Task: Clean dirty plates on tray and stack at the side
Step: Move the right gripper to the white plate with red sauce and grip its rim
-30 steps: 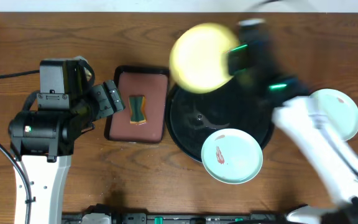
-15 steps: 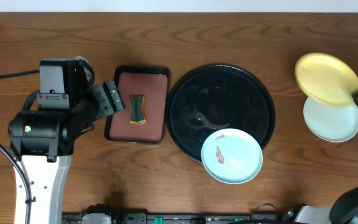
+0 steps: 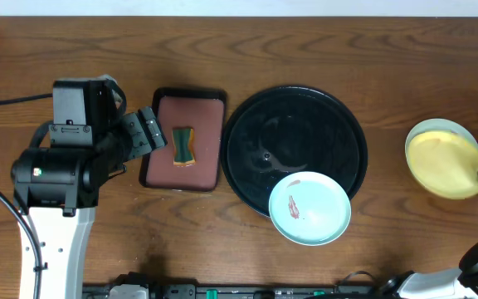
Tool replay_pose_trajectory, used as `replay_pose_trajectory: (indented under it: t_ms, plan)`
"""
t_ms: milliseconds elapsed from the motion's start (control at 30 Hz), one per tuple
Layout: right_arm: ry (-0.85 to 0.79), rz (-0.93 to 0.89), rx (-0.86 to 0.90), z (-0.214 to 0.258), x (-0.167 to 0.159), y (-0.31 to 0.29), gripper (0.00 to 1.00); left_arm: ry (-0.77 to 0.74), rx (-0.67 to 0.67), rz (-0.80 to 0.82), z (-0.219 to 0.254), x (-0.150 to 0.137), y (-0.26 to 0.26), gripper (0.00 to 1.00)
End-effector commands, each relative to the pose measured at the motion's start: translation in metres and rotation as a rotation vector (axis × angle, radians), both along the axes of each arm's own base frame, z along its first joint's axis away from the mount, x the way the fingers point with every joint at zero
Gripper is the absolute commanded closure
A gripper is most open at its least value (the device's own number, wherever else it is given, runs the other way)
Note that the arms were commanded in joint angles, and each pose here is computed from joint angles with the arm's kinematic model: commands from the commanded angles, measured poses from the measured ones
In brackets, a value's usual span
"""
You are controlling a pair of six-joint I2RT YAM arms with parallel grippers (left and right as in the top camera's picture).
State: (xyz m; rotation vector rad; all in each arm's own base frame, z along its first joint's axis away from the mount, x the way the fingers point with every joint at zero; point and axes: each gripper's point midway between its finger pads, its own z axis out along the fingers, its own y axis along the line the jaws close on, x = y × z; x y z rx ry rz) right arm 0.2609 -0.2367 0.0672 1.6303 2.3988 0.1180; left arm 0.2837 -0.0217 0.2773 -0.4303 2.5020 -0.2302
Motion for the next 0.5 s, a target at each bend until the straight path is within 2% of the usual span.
replay_pose_trajectory:
  t_ms: [0,100,200,333,467]
  plan:
    - [-0.188,0.198,0.020,0.026,0.034,0.019,0.56,-0.009,0.004,-0.001,0.004,0.001,0.001,0.10]
    - [-0.354,0.334,0.042,0.059,0.060,0.049,0.52,-0.009,0.004,-0.001,0.004,0.001,0.001,0.10]
    - [-0.453,0.471,0.066,0.092,0.076,0.096,0.51,-0.009,0.004,-0.001,0.004,0.001,0.001,0.10]
    - [-0.422,0.662,0.047,0.104,0.077,0.154,0.50,-0.009,0.004,-0.001,0.004,0.001,0.001,0.10]
    - [-0.230,0.908,0.059,0.080,0.056,0.220,0.50,-0.009,0.004,-0.001,0.004,0.001,0.001,0.10]
